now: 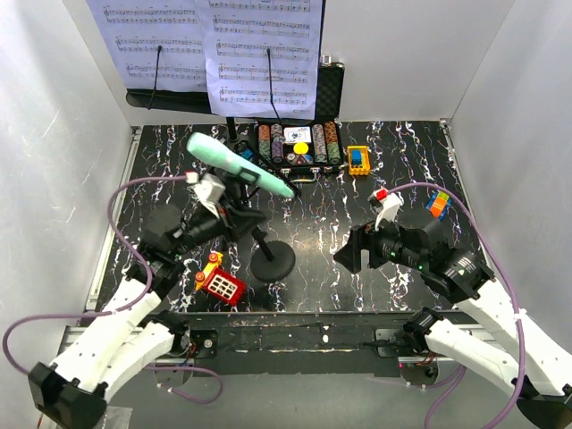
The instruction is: Pack up the instrument practice props
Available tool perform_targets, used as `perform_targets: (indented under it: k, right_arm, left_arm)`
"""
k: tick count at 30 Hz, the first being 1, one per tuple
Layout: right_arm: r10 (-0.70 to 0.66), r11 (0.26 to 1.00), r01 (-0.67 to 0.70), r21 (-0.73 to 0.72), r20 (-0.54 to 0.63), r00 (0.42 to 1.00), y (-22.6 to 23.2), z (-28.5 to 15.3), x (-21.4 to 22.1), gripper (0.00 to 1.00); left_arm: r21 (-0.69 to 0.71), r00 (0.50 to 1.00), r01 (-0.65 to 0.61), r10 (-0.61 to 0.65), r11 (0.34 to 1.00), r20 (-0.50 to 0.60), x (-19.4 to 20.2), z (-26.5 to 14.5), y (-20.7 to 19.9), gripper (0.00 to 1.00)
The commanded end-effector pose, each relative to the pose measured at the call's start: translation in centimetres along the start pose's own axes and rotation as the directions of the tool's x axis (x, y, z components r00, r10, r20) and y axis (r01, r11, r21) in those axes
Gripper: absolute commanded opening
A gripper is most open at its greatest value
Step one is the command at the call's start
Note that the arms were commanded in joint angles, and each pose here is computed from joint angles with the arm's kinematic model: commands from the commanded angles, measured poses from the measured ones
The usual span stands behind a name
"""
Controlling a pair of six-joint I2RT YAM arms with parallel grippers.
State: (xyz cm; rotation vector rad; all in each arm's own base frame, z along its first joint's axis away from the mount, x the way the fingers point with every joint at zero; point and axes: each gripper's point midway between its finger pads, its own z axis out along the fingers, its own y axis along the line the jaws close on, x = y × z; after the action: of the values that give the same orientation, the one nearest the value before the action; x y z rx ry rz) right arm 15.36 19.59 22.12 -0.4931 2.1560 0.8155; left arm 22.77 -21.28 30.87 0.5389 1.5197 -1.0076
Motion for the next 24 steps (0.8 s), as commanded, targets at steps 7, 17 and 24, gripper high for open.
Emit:
perform_targets:
  k: [7, 17, 24]
  right_arm:
    - [-0.028, 1.000, 0.029, -0.010, 0.055, 0.998, 0.2, -1.9, -0.2, 0.93]
    - [-0.003, 0.999, -0.002, 0.046, 0.108, 0.994, -1.0, -2.6, -0.1, 0.93]
    - [0.010, 0.999, -0.017, 0.047, 0.142, 0.990, -1.0, -2.1, -1.0, 0.93]
  left_arm:
    - [0.047, 0.945, -0.323, 0.325, 0.945, -0.047, 4.3, 5.3, -6.5, 0.00]
    - [-0.190, 0.904, -0.381, 0.407, 0.905, 0.128, 2.3, 6.1, -2.9, 0.00]
    - [-0.307, 0.905, -0.310, 0.378, 0.900, 0.193, 3.2, 6.1, -0.5, 0.00]
